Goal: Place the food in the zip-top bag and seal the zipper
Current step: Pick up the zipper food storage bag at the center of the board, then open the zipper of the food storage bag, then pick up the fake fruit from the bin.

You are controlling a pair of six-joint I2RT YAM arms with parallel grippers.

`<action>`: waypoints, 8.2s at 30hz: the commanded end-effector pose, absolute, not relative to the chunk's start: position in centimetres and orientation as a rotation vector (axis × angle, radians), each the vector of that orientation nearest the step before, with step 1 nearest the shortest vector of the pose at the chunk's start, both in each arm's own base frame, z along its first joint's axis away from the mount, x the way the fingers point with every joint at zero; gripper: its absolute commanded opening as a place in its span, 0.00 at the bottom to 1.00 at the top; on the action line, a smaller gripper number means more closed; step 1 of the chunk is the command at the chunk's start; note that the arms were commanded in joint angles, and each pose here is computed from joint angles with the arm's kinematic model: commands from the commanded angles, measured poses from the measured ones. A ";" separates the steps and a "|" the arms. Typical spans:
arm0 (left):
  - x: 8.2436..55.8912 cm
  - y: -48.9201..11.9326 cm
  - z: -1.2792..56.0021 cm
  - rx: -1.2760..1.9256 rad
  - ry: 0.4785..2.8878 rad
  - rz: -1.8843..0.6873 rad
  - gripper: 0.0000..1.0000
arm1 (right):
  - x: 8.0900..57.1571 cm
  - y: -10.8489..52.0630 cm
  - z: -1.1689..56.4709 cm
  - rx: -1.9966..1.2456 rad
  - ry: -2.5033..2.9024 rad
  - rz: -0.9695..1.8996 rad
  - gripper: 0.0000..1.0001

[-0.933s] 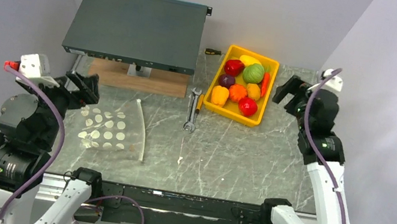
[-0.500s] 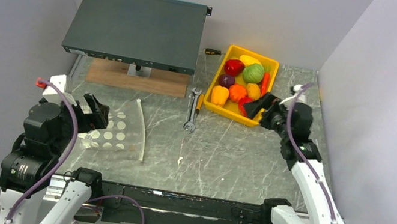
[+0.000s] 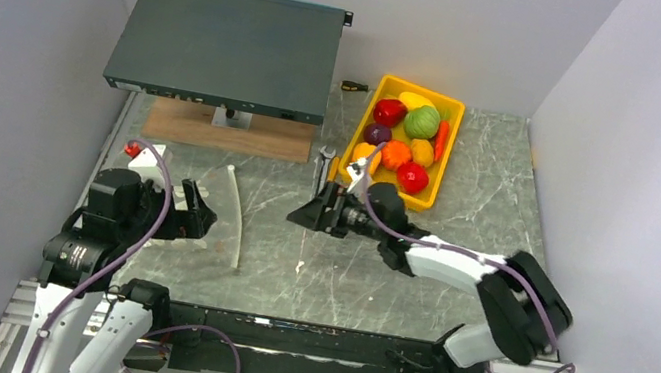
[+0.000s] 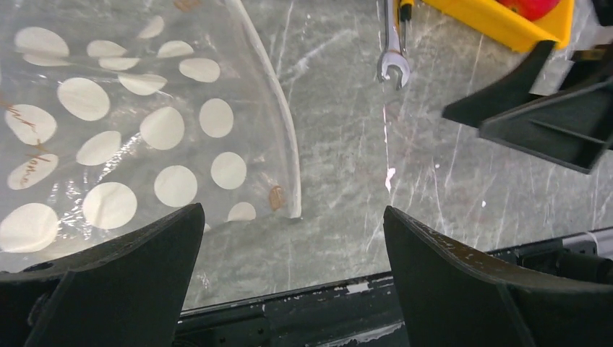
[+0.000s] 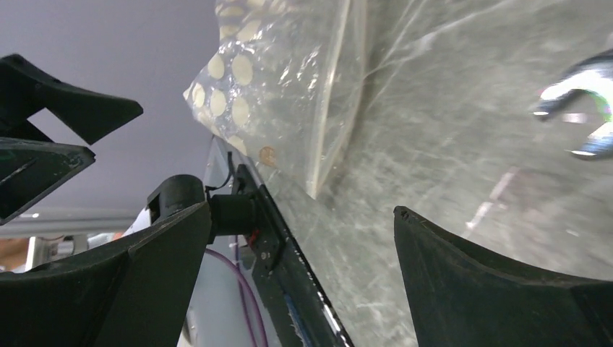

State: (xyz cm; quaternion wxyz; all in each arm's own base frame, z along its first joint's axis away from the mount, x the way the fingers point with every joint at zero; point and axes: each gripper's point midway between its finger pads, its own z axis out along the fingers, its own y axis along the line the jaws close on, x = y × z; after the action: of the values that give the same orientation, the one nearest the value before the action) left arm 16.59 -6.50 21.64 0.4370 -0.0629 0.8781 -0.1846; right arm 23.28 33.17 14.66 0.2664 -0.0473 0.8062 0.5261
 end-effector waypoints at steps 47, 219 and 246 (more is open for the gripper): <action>16.6 -7.1 21.3 -0.106 2.136 -0.495 1.00 | 22.3 51.4 10.2 -0.080 2.010 1.879 0.52; 17.3 -5.0 21.5 -0.274 2.083 -0.398 0.00 | 18.6 47.7 16.6 -0.469 2.208 1.071 0.26; 17.3 -4.9 21.5 -0.277 2.080 -0.397 0.00 | 33.6 18.9 20.6 0.101 1.992 0.091 0.99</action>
State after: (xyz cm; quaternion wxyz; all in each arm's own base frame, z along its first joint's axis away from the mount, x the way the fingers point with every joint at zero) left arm 16.85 -4.90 20.61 0.4685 -0.1162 0.8610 -0.1600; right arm 29.39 26.78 23.40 0.5400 -0.0269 0.8214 0.1816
